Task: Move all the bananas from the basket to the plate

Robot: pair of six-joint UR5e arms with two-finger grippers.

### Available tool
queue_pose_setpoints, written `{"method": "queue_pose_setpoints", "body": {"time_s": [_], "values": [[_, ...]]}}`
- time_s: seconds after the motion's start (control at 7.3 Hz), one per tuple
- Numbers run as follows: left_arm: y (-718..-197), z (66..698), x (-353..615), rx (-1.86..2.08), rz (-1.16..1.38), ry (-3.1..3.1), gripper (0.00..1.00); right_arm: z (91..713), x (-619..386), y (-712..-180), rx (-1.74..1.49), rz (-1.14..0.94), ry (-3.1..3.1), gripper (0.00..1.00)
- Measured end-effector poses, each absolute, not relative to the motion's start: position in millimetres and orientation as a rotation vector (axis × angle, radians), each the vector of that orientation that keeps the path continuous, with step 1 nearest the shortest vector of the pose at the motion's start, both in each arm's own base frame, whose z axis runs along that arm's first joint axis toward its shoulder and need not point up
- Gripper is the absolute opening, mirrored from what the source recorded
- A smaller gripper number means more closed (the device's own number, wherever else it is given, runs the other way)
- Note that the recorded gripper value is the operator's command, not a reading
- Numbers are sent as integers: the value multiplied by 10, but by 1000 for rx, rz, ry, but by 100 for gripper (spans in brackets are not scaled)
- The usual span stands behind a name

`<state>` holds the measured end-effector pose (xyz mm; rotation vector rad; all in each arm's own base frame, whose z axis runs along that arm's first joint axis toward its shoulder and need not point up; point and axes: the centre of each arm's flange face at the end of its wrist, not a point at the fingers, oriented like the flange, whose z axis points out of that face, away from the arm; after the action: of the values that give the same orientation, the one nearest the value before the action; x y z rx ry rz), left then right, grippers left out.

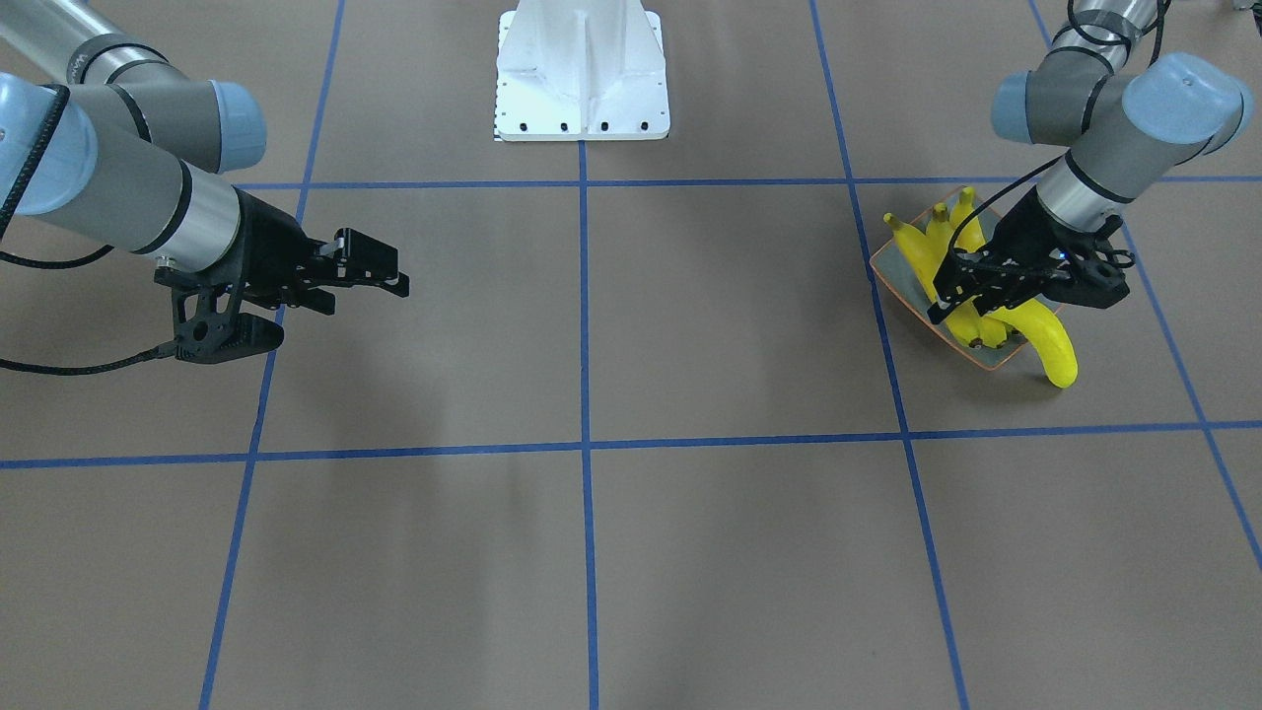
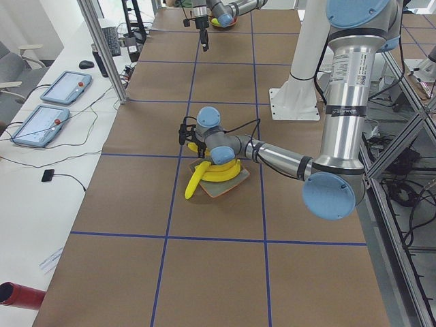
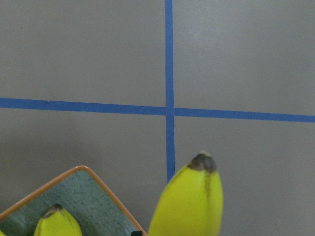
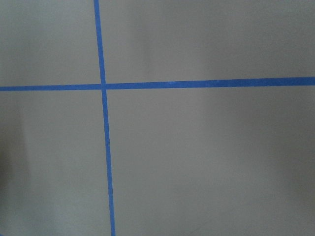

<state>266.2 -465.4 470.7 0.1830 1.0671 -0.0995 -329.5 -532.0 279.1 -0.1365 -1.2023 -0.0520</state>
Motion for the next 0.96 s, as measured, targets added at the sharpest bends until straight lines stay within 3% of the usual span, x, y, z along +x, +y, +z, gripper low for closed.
{"method": "queue_pose_setpoints", "body": {"time_s": [0.14,0.41,0.96], "values": [[-4614,4769,2637,176,-102,1060,58,2791,-3296,-5319,-137,-52,-1202,100],[-4574,4815,2621,172,-102,1056,65,2793,-3295,-5319,-137,-52,-1202,100],[-4568,4805,2641,174,-100,1058,99,2810,-3292,-5328,-138,-49,-1200,100]]}}
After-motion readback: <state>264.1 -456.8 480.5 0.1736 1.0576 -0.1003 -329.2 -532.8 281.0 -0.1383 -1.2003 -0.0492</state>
